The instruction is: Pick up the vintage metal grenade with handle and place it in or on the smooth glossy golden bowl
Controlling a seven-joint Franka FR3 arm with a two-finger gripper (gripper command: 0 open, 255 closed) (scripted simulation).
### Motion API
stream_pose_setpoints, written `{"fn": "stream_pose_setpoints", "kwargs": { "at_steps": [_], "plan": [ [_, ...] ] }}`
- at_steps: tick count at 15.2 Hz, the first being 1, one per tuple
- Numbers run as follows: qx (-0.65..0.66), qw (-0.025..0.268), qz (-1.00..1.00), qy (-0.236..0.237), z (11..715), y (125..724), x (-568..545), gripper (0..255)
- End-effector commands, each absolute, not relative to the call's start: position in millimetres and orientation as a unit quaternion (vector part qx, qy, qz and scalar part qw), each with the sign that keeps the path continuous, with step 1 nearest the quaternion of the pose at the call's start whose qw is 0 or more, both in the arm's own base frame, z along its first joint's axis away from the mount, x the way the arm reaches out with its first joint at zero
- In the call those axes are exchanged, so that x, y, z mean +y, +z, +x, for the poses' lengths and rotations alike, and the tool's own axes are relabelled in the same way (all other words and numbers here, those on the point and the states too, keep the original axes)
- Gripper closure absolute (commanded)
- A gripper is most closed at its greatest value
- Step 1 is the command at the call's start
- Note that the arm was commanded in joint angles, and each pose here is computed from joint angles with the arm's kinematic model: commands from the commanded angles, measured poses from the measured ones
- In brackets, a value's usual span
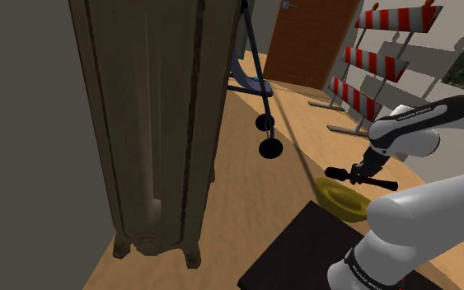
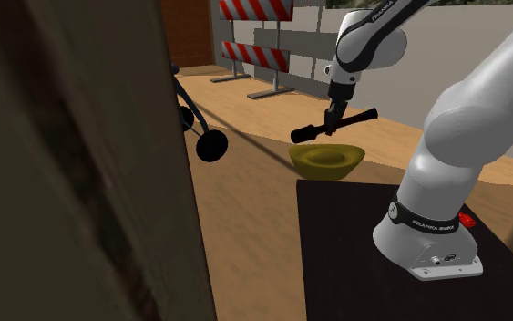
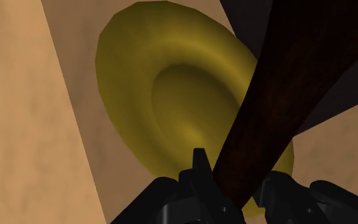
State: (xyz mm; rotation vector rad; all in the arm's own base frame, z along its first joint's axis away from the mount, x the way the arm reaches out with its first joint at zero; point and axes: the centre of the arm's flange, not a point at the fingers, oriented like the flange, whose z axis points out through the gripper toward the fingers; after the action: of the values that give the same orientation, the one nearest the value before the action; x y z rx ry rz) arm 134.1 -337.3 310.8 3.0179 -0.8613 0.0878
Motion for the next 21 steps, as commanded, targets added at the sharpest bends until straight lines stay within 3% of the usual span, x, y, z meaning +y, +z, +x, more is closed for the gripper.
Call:
{"fn": "stream_pose_setpoints", "kwargs": {
  "at_steps": [1,12,19,20,21],
  "plan": [
    [-0.274,0.001,0.961,0.028,127,302,-341,255],
    [-0.274,0.001,0.961,0.028,127,246,-341,255],
    [-0.274,0.001,0.961,0.028,127,246,-341,255],
    [-0.274,0.001,0.961,0.028,127,246,-341,0],
    [-0.274,0.001,0.961,0.028,127,246,-341,0]
  ]
}}
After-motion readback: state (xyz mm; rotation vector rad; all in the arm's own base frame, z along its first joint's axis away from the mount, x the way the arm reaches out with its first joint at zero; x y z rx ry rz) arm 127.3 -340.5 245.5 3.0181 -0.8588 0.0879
